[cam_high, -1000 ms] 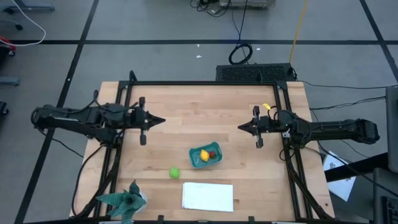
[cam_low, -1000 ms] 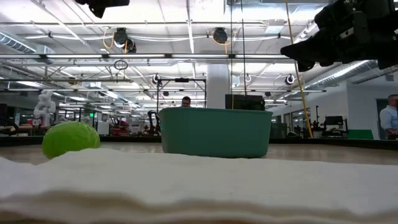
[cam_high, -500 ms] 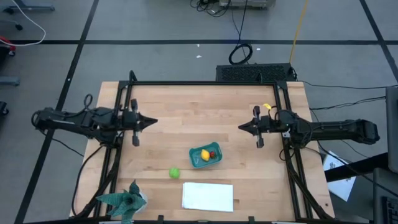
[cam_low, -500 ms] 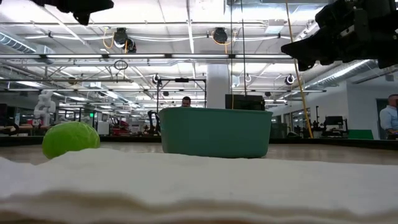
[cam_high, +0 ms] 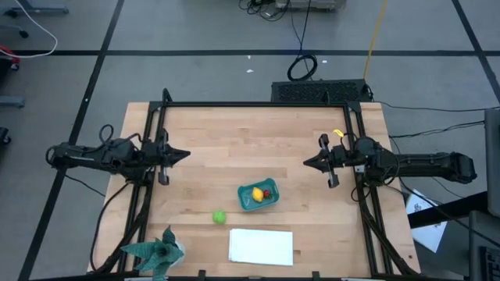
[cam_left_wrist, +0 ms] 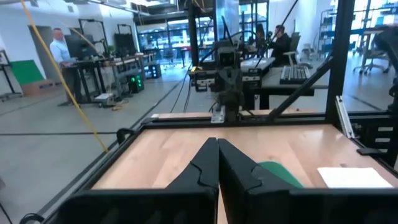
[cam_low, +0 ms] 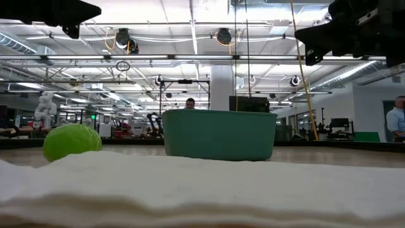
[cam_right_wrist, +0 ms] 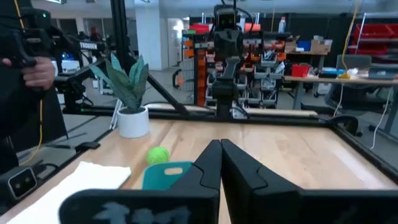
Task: Pick and placing Produce into tupperware
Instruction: Put the cabbage into the green bin
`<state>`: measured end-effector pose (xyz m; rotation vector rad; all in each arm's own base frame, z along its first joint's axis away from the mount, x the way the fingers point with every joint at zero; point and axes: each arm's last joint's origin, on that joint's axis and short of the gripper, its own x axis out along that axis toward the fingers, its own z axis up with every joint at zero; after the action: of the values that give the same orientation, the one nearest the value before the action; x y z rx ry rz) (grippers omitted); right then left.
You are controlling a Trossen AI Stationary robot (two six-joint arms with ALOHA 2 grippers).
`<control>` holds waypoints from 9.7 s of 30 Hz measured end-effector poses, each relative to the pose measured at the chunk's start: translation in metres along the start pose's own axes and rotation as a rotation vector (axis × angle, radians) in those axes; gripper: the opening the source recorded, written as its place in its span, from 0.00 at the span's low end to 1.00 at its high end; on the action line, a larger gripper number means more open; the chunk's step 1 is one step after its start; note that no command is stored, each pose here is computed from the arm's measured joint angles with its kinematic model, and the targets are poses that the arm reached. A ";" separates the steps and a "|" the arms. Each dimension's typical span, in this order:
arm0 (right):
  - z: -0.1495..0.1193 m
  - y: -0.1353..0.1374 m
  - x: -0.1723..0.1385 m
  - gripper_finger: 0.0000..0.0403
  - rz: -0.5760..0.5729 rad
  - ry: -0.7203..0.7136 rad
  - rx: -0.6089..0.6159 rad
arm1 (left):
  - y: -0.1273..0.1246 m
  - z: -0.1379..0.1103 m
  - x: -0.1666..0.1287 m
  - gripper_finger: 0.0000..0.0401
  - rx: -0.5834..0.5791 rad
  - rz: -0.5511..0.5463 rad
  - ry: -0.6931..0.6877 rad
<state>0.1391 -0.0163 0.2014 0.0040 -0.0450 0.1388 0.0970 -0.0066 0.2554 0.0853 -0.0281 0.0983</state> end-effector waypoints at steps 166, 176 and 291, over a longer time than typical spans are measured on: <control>-0.005 0.002 -0.005 0.00 -0.005 0.063 -0.007 | -0.083 0.120 0.167 0.05 0.035 -0.433 0.676; -0.005 0.002 -0.005 0.00 -0.005 0.064 -0.006 | -0.092 0.112 0.186 0.05 0.052 -0.453 0.871; -0.006 0.002 -0.005 0.00 -0.006 0.074 -0.003 | -0.111 -0.004 0.193 0.80 -0.180 -0.316 1.308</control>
<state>0.1338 -0.0155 0.1952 -0.0037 0.0288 0.1332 0.2999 -0.0979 0.2481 -0.1669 1.2776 -0.1785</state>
